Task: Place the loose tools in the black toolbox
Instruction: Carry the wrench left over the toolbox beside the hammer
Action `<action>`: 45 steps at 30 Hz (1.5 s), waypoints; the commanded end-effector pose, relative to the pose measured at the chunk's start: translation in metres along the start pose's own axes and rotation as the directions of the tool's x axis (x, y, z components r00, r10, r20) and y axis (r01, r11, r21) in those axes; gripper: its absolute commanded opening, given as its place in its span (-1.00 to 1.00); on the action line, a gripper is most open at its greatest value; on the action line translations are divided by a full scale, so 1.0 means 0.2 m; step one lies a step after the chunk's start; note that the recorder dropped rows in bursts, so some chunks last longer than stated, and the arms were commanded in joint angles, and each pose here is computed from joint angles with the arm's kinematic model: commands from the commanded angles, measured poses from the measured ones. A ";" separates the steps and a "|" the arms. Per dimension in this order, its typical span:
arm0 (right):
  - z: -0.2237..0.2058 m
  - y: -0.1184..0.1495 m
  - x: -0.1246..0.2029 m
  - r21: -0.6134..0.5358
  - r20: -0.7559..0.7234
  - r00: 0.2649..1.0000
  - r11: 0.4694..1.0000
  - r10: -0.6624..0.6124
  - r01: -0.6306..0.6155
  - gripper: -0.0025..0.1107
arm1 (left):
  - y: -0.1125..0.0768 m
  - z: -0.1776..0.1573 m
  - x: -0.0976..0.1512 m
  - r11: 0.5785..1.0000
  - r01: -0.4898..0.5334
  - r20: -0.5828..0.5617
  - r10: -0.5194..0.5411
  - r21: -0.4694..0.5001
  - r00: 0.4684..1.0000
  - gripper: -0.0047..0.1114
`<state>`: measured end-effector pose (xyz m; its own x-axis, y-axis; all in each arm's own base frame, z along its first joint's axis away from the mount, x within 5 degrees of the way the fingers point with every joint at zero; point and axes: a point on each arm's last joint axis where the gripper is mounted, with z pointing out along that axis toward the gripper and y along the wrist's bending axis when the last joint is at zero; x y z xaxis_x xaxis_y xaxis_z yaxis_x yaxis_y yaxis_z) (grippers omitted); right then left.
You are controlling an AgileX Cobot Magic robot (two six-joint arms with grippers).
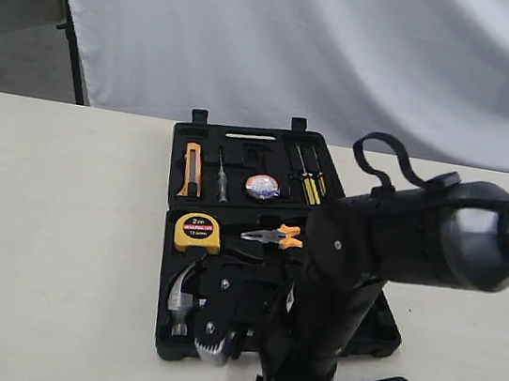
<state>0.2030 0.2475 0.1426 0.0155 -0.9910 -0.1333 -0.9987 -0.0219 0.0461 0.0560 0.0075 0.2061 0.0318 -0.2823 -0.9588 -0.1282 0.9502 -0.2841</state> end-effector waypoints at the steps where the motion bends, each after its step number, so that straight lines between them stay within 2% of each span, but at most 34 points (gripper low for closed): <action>1: -0.11 -0.10 0.03 0.033 0.043 0.993 0.994 0.107 -0.109 -0.96 | 0.00 0.00 -0.01 1.000 0.001 0.020 0.000 -0.021 1.000 -0.91; 9: -0.26 -0.28 0.05 0.089 0.154 0.940 0.944 0.303 -0.318 -0.96 | 0.00 0.00 -0.01 1.000 0.001 0.020 0.000 -0.021 1.000 -0.91; 14: -0.34 -0.36 -0.02 0.134 0.214 0.924 0.927 0.318 -0.350 -0.96 | 0.00 0.00 -0.01 1.000 0.001 0.020 0.000 -0.021 1.000 -0.91; 21: -0.29 -0.50 -0.10 0.201 0.196 0.944 0.931 0.266 -0.304 -0.96 | 0.00 0.00 -0.01 1.000 0.001 0.020 0.000 -0.021 1.000 -0.91; 30: -0.12 -0.65 -0.19 0.209 0.169 0.957 0.940 0.237 -0.270 -0.96 | 0.00 0.00 -0.01 1.000 0.001 0.020 0.000 -0.021 1.000 -0.91; 36: -0.03 -0.63 -0.28 0.220 0.146 0.981 0.963 0.127 -0.157 -0.96 | 0.00 0.00 -0.01 1.000 0.001 0.020 0.000 -0.021 1.000 -0.91; 45: -0.02 -0.64 -0.32 0.272 0.194 0.976 0.951 0.094 -0.146 -0.96 | 0.00 0.00 -0.01 1.000 0.001 0.020 0.000 -0.021 1.000 -0.91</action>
<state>0.3275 0.3117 0.1446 -0.1074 -0.9485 -0.2980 -0.9704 0.1652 -0.1760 0.0560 0.0075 0.2061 0.0318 -0.2823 -0.9588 -0.1282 0.9502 -0.2841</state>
